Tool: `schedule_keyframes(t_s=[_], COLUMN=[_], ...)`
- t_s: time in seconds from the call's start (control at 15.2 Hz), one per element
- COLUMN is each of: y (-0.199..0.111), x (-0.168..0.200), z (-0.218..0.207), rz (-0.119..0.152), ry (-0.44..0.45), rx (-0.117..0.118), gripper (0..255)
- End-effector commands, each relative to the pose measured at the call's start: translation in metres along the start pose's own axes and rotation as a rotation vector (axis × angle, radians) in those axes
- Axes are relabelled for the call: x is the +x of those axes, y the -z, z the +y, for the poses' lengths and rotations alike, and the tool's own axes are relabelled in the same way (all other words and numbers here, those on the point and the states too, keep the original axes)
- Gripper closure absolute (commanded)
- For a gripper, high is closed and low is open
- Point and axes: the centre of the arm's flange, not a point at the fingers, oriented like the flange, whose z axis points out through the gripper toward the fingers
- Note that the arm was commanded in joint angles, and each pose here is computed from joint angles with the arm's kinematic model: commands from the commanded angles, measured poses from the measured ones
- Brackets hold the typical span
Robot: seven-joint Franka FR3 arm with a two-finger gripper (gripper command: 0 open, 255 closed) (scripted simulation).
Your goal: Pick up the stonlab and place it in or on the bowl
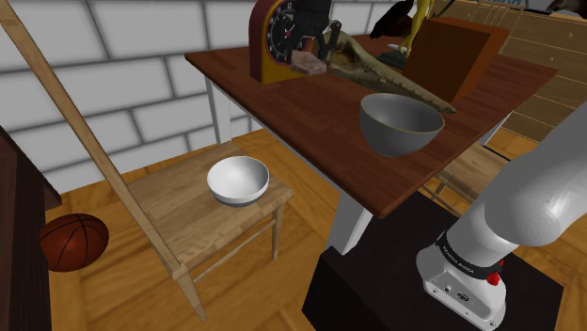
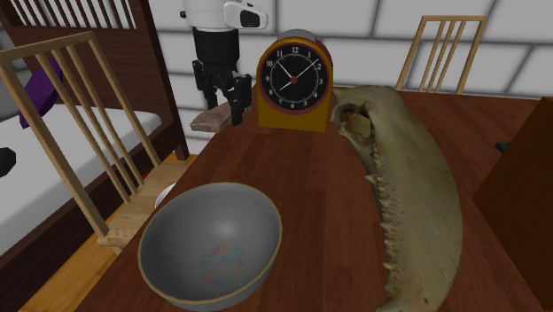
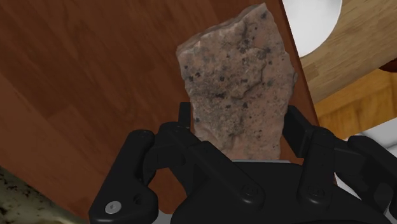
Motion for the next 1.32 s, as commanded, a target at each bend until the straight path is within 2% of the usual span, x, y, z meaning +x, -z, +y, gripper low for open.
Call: schedule_keyframes(t_s=[0.0,0.53,1.25], y=[0.01,0.052,0.063], x=[0.001,0.001,-0.097], z=[-0.001,-0.003,0.104], rz=[0.0,0.0,0.0], ry=[0.0,0.0,0.0], rx=[0.0,0.0,0.0], gripper=[255,255,255])
